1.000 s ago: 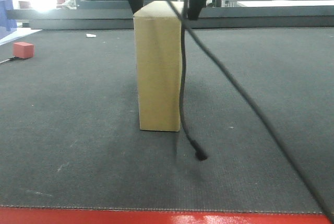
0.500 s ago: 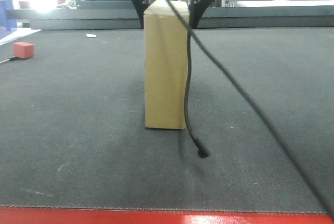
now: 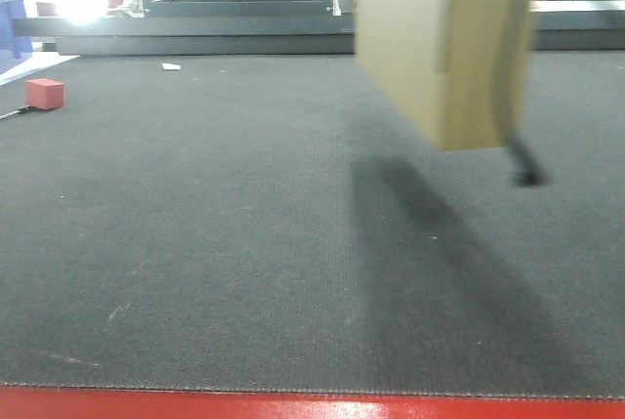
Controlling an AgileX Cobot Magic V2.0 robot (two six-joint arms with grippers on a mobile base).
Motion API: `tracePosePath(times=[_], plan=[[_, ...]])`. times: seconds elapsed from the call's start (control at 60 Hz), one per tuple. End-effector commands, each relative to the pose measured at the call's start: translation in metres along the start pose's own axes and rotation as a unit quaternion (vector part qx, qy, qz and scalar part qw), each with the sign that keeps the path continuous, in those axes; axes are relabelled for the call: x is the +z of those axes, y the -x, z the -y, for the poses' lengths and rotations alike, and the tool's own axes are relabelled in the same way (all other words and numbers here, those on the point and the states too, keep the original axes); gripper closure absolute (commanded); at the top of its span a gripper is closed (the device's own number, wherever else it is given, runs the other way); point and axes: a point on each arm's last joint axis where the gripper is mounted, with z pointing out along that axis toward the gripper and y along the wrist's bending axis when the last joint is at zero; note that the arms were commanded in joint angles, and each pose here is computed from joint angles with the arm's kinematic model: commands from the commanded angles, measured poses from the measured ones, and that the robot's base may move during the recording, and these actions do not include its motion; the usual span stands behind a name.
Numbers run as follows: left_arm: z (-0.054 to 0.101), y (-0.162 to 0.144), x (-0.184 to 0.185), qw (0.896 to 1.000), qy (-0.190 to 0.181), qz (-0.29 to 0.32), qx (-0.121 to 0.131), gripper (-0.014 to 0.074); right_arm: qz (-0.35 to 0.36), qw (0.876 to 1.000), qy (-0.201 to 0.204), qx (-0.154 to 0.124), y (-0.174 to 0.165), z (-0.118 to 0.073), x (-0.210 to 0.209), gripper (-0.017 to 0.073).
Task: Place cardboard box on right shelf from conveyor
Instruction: 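Lift the gripped box off the conveyor with the right gripper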
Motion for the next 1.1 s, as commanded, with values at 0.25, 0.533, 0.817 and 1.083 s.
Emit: tracePosePath(times=[0.25,0.533,0.817,1.083], plan=[[0.000,0.006,-0.001,0.999,-0.002,0.045,-0.003,0.0710,0.139,0.990,0.027,0.006,-0.069,0.061,-0.087,0.0401],[0.000,0.006,-0.001,0.999,-0.002,0.045,-0.003,0.0710,0.212,0.976,0.041,0.012,-0.138,0.086,-0.138,0.0401],[0.000,0.006,-0.001,0.999,-0.002,0.045,-0.003,0.0710,0.308,0.949,0.057,0.027,-0.189,0.107,-0.189,0.0401],[0.000,0.006,-0.001,0.999,-0.002,0.045,-0.003,0.0710,0.370,0.926,0.071,0.037,-0.210,0.117,-0.216,0.0401]])
